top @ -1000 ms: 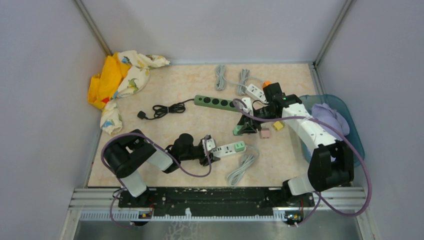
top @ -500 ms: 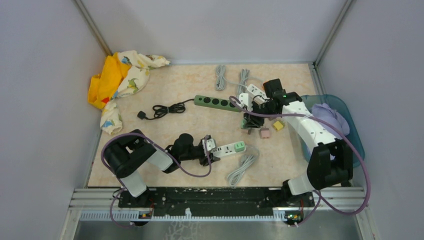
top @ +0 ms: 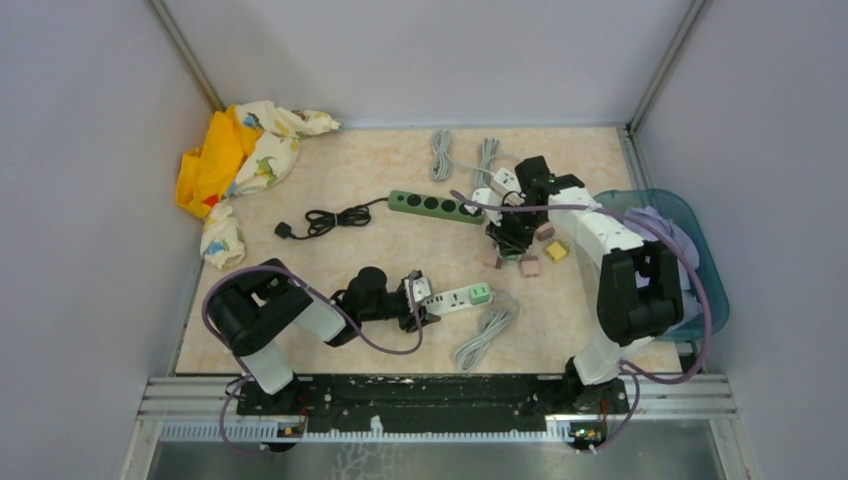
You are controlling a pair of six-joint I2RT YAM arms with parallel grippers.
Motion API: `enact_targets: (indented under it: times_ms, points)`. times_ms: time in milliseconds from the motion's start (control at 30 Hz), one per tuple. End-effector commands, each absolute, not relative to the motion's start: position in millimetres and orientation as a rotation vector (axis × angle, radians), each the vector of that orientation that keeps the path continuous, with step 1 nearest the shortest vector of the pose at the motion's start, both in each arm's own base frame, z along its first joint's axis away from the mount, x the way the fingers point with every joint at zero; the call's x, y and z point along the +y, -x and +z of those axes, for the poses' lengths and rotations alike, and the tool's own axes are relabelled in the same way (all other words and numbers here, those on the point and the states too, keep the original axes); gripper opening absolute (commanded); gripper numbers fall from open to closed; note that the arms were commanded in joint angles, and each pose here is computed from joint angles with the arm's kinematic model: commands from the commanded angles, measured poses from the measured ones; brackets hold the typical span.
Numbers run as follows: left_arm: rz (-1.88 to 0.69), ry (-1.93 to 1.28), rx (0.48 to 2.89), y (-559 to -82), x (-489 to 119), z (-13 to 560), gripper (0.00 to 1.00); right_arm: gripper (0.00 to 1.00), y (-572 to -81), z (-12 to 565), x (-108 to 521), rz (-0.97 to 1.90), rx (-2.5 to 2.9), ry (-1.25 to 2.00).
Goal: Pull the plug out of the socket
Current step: Place the plug at the center of the board.
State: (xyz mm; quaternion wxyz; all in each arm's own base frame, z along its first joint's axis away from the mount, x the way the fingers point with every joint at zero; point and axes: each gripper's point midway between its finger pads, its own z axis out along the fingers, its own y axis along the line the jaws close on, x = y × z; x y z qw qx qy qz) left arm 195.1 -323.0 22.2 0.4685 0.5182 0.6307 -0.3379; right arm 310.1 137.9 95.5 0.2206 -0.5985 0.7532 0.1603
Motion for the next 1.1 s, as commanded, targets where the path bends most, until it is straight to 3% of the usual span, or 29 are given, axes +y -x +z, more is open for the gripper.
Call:
enact_targets:
  times_ms: [0, 167, 367, 700, 1067]
  points:
    - [-0.875, -1.299, 1.532, -185, -324, 19, 0.0, 0.11, -325, 93, 127, 0.367, 2.179, 1.62]
    - [-0.873, -1.296, 1.529, -186, -323, 20, 0.0, 0.39, -329, 86, 122, 0.318, 2.206, 1.59]
    - [-0.875, -1.295, 1.526, -185, -323, 21, 0.0, 0.52, -334, 90, 120, 0.284, 2.204, 1.557]
    - [-0.876, -1.297, 1.526, -184, -323, 20, 0.0, 0.54, -327, 140, 147, 0.398, 1.994, 1.523]
    - [-0.878, -1.301, 1.529, -185, -324, 19, 0.0, 0.54, -265, 197, 202, 0.8, 1.478, 1.621]
